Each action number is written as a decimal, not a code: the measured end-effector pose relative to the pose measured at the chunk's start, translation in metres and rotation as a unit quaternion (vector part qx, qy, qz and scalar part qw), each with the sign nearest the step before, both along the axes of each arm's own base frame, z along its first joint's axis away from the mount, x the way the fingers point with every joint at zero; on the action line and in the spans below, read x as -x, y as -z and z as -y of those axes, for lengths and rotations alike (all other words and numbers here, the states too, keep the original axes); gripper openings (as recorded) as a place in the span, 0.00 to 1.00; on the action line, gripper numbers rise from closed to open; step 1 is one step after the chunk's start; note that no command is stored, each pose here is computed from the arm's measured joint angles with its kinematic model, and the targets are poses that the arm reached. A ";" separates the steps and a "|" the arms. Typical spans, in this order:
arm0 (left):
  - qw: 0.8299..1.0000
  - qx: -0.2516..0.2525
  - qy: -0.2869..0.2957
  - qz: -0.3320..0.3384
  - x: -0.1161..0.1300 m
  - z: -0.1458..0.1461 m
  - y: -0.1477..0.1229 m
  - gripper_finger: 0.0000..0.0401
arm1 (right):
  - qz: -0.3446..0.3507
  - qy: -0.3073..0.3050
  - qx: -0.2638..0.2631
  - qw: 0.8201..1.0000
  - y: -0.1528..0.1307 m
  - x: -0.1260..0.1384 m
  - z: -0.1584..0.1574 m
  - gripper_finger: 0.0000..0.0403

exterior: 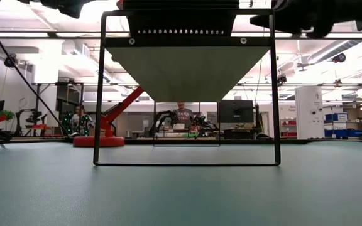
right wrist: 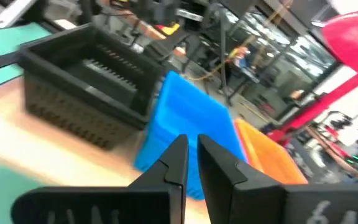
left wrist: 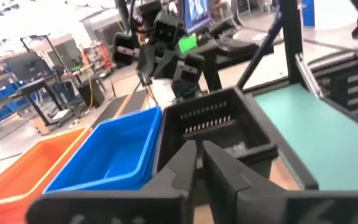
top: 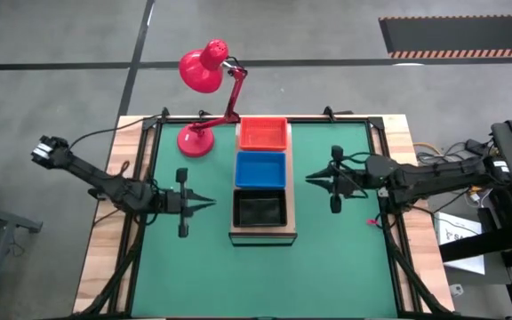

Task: Stack baskets on shelf by color
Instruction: Return to Home Position

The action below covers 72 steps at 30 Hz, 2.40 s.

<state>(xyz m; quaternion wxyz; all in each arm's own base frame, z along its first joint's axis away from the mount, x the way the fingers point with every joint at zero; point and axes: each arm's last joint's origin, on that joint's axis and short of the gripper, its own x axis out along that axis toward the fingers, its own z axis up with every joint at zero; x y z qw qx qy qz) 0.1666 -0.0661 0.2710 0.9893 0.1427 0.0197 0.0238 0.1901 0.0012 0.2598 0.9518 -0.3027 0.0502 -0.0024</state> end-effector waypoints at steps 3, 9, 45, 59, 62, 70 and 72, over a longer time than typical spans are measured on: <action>1.000 -0.004 -0.006 -0.011 0.004 -0.008 0.000 0.01 | -0.001 -0.004 -0.006 1.000 0.005 0.005 0.003 0.07; 1.000 -0.006 -0.017 -0.023 0.011 -0.025 -0.001 0.00 | 0.008 0.018 -0.014 1.000 0.011 0.017 0.011 0.07; 0.994 0.083 -0.038 0.058 0.068 -0.053 0.091 0.00 | 0.203 0.044 -0.004 0.978 0.055 0.100 0.012 0.07; 0.989 0.103 -0.052 0.090 0.069 -0.054 0.086 0.00 | 0.175 0.047 -0.121 0.976 0.068 0.096 0.014 0.07; 0.989 0.103 -0.052 0.088 0.069 -0.054 0.086 0.00 | 0.175 0.046 -0.127 0.975 0.068 0.096 0.013 0.07; 0.990 0.101 -0.052 0.083 0.068 -0.054 0.087 0.00 | 0.175 0.046 -0.126 0.975 0.068 0.096 0.013 0.07; 0.990 0.101 -0.052 0.083 0.068 -0.054 0.087 0.00 | 0.175 0.046 -0.126 0.975 0.068 0.096 0.013 0.07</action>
